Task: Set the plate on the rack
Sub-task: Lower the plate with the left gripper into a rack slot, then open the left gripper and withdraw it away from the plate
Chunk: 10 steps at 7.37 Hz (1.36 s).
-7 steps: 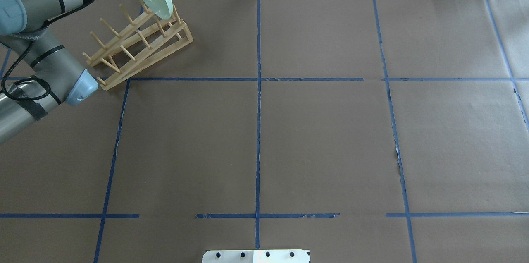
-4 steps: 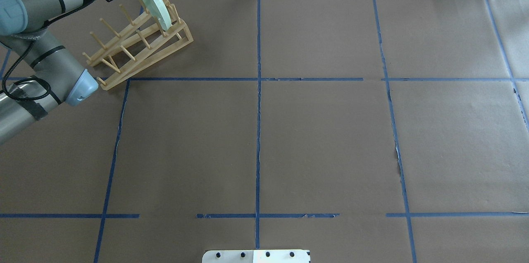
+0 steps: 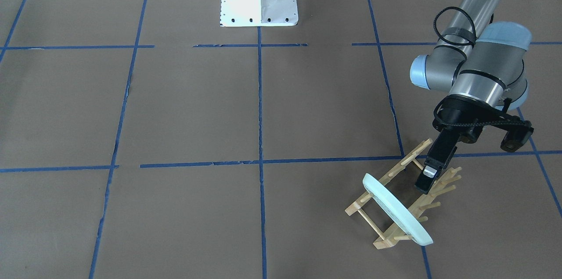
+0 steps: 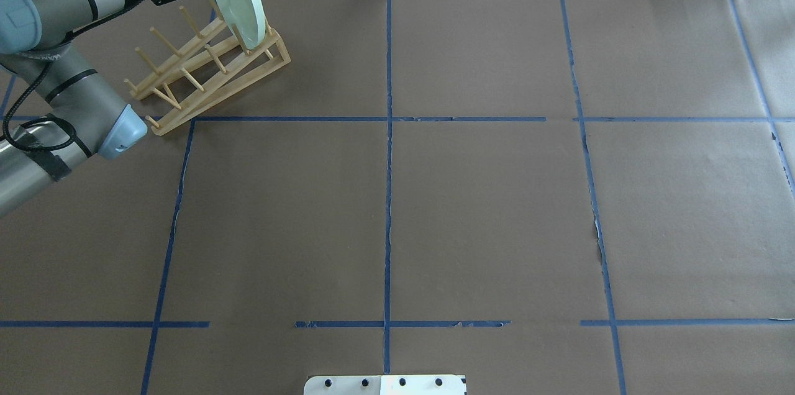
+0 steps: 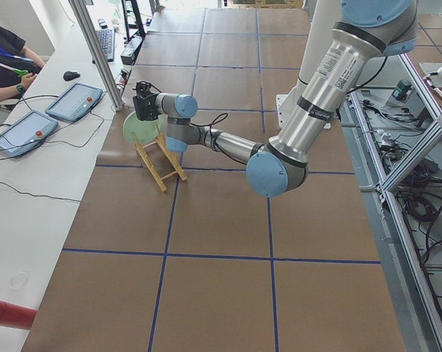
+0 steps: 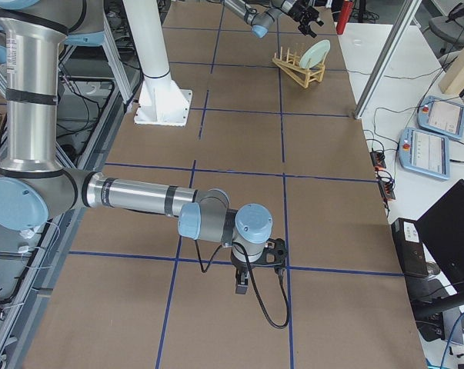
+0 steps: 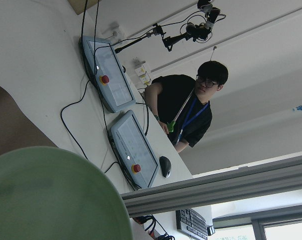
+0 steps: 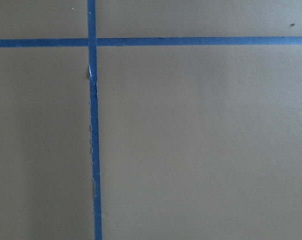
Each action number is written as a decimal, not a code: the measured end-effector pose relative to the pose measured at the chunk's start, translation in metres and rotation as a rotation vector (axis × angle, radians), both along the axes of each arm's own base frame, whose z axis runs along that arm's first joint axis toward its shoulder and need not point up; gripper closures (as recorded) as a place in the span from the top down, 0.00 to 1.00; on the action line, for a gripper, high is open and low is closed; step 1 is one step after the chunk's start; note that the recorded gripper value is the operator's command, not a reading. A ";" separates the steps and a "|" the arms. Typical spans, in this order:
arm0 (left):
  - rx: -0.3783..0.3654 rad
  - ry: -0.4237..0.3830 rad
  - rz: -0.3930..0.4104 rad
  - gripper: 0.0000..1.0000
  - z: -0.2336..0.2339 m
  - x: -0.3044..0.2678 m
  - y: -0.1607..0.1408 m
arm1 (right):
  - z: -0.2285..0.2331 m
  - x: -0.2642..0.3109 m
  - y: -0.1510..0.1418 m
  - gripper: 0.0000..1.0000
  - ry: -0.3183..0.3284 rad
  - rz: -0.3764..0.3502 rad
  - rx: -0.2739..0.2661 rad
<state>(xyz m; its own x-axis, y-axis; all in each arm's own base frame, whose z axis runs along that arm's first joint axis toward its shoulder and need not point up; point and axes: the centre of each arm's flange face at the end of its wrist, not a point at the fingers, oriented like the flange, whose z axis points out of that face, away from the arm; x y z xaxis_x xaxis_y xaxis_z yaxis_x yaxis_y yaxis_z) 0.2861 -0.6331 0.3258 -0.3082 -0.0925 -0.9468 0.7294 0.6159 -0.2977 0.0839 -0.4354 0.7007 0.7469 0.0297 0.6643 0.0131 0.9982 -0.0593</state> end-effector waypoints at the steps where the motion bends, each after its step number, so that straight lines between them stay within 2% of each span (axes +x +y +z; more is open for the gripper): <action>1: 0.000 -0.001 0.000 1.00 0.000 0.000 0.000 | 0.000 0.000 0.000 1.00 0.000 0.000 0.000; 2: 0.008 -0.015 -0.002 1.00 0.001 0.000 0.000 | 0.000 0.000 0.000 1.00 0.000 0.000 0.000; 3: 0.042 -0.067 -0.011 1.00 0.004 -0.002 0.000 | 0.000 0.000 0.000 1.00 0.000 0.000 0.000; 4: 0.097 -0.160 -0.022 1.00 0.013 -0.006 0.003 | 0.000 0.000 0.000 1.00 0.000 0.000 0.000; 7: 0.242 -0.522 -0.024 1.00 0.079 -0.030 0.029 | 0.000 0.000 0.000 1.00 0.000 0.001 -0.001; 10: 0.287 -0.848 0.094 1.00 0.152 -0.095 0.071 | 0.000 0.000 0.000 1.00 0.000 0.001 0.000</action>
<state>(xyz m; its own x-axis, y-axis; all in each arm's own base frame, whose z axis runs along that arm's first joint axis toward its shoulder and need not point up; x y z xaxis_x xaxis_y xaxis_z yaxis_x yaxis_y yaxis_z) 0.1914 -0.5626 0.4780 0.5012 0.1932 -0.8435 0.5769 0.6518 0.4922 0.0840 -0.4354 0.7005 0.7469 0.0307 0.6642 0.0120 0.9981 -0.0597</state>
